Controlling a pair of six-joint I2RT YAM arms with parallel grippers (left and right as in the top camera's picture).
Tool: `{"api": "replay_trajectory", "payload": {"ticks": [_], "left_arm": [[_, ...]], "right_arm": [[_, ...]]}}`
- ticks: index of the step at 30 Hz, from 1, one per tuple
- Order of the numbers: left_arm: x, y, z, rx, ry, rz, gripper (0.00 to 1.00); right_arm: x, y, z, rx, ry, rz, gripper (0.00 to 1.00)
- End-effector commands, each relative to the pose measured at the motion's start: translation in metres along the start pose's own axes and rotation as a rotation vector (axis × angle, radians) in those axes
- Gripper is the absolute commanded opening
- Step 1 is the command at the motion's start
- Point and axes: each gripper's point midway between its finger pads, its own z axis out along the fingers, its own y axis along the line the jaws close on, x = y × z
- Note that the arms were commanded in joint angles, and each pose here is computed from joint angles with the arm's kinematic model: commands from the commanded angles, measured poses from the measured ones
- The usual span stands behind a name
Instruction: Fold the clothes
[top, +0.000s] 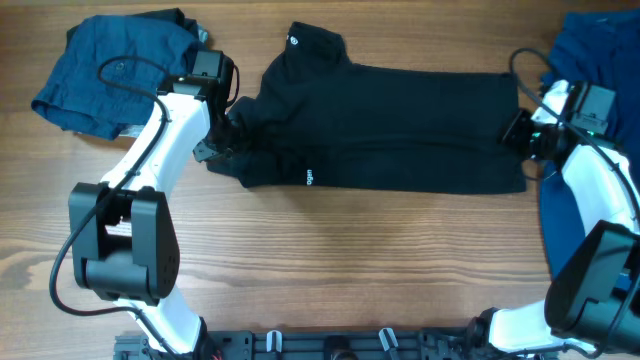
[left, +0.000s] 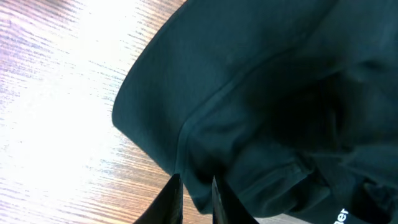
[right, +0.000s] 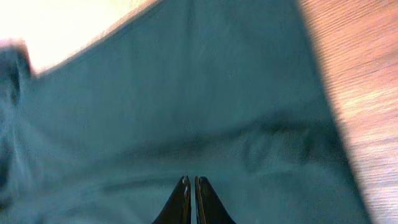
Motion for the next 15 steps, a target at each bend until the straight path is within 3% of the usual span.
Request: {"api": "replay_trajectory", "payload": {"ticks": [1,6,15], "left_arm": [[-0.011,0.001,0.003,0.002,-0.034,-0.002,0.14],[-0.026,-0.009,0.002,0.044,-0.092,-0.008,0.12],[-0.026,-0.01,0.002,0.047,-0.095,-0.008,0.11]], "right_arm": [[0.042,0.011,0.022,0.028,0.13,-0.154,0.04],[0.066,0.014,0.046,0.1,0.208,-0.241,0.04],[0.058,0.005,0.067,0.147,0.17,-0.261,0.04]]}}
